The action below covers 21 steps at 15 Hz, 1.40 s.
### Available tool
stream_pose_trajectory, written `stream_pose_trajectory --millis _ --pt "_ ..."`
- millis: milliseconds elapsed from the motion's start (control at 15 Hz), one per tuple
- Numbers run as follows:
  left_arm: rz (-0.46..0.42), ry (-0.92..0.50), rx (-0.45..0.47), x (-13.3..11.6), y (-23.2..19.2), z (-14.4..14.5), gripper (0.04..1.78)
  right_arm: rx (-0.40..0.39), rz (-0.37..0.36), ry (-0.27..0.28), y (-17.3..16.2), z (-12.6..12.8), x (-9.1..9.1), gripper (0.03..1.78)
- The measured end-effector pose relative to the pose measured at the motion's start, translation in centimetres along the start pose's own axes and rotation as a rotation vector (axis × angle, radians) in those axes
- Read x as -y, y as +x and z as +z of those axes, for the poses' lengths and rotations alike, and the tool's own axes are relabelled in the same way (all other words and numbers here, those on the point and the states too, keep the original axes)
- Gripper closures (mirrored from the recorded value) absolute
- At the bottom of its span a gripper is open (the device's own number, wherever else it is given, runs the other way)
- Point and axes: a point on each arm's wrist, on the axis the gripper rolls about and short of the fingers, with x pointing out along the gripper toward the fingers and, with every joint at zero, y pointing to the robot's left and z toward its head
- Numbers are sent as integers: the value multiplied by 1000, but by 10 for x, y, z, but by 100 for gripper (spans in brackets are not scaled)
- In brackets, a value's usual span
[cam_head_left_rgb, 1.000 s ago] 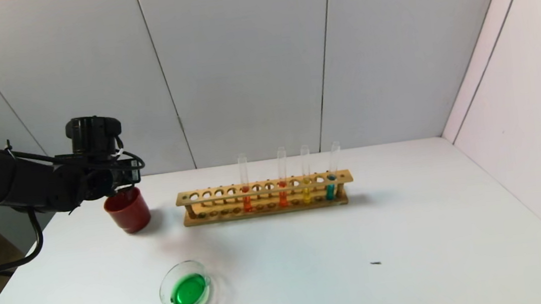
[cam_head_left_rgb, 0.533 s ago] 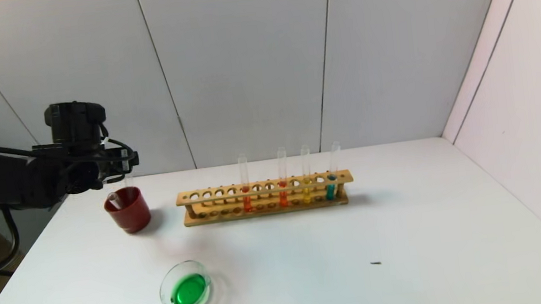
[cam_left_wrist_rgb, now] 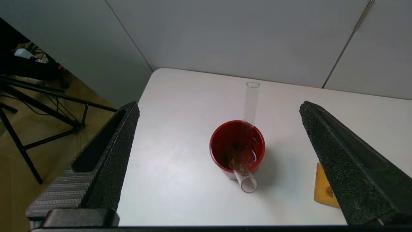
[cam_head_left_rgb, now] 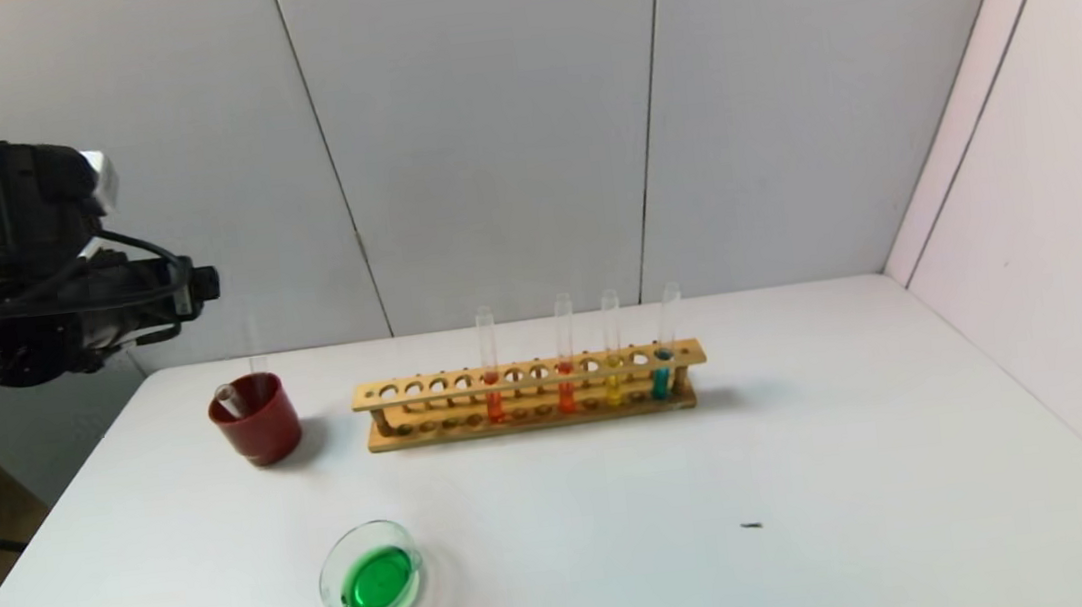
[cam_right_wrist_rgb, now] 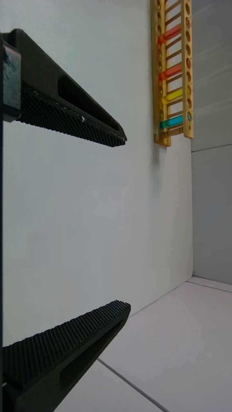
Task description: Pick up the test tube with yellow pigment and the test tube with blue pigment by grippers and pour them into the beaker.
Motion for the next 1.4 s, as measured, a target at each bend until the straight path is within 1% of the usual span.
stream_pose_trajectory --millis 267,467,600,800,1000,1133,1400 --pt "-26 -9 38 -27 -60 6 7 0 0 0 0 0 0 7" --pt "-40 -19 61 -54 -117 -2 7 0 0 0 0 0 0 7" --pt "-54 -24 73 -73 -159 -14 7 0 0 0 0 0 0 7" --pt "-83 -22 68 -96 -210 -43 7 0 0 0 0 0 0 7" --pt "-86 -16 46 -113 -244 -79 7 0 0 0 0 0 0 7" --pt "-82 -6 13 -119 -258 -104 7 0 0 0 0 0 0 7" --pt "-87 7 17 -125 -269 -152 7 0 0 0 0 0 0 7"
